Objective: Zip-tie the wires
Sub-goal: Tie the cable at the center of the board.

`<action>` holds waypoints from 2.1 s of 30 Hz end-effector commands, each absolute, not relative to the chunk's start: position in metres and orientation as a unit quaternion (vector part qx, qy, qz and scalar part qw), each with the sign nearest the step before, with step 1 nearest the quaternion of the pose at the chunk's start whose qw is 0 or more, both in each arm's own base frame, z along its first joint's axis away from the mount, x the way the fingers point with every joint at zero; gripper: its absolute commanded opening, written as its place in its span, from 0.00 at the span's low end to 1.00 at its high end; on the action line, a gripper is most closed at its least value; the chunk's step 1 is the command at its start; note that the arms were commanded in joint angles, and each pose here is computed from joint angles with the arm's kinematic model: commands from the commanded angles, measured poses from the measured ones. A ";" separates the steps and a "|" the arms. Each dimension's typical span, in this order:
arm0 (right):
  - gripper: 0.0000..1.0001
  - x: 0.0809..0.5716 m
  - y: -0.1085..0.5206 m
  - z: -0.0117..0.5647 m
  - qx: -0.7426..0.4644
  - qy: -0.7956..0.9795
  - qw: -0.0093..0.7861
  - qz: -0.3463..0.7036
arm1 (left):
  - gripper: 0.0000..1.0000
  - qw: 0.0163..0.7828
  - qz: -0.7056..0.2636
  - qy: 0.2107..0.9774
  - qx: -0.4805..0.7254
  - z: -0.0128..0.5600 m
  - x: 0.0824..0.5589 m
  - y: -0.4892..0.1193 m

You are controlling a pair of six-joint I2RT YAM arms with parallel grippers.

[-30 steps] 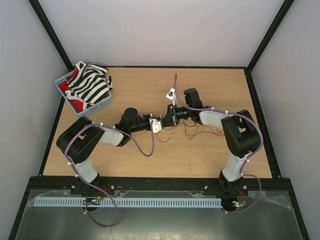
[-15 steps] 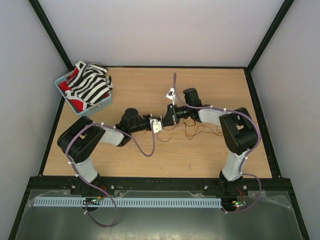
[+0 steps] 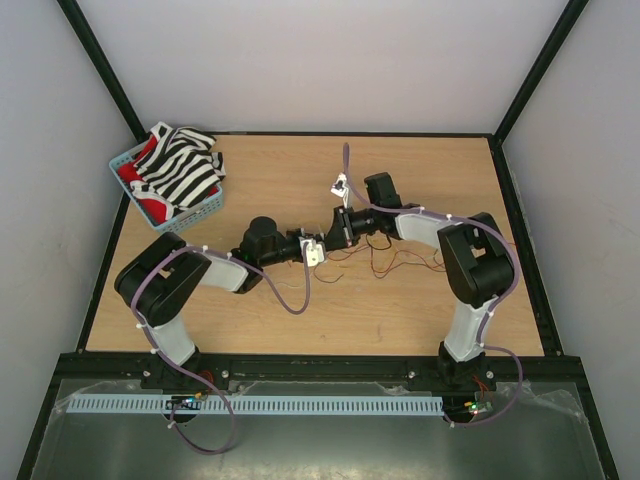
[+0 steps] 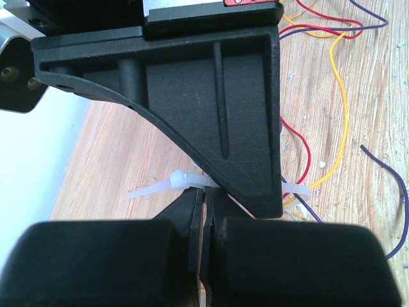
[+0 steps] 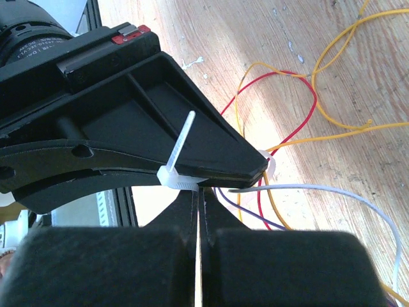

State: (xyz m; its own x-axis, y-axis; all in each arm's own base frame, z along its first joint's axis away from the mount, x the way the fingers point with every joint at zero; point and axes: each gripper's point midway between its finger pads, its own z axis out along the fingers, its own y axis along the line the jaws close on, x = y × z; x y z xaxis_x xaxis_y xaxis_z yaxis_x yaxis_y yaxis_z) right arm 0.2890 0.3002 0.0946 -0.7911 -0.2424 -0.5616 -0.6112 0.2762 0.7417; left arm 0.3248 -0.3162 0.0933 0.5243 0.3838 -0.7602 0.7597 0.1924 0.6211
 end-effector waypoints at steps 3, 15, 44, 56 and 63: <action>0.00 0.310 0.301 0.099 -0.278 0.780 0.196 0.525 | 0.00 0.611 -0.176 0.439 0.635 0.089 0.306 -0.327; 0.00 0.288 0.293 0.099 -0.316 0.754 0.222 0.531 | 0.00 0.603 -0.208 0.462 0.616 0.088 0.305 -0.329; 0.00 0.291 0.289 0.096 -0.331 0.752 0.252 0.512 | 0.48 0.558 -0.404 0.610 0.391 0.147 0.344 -0.277; 0.00 0.290 0.288 0.098 -0.329 0.752 0.256 0.511 | 0.53 0.426 -0.568 0.623 0.328 0.165 0.350 -0.291; 0.00 0.291 0.289 0.098 -0.327 0.752 0.255 0.513 | 0.54 0.370 -0.606 0.619 0.336 0.154 0.342 -0.309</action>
State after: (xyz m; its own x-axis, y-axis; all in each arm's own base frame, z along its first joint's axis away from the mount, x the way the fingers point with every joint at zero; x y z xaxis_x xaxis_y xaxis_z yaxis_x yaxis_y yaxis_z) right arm 0.2882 0.2883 0.0869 -0.6903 -0.2442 -0.6810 -0.7225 0.2833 0.6307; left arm 0.3535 -0.2988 0.1423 -0.4872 -0.0508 -0.8718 0.8605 0.1424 -0.4892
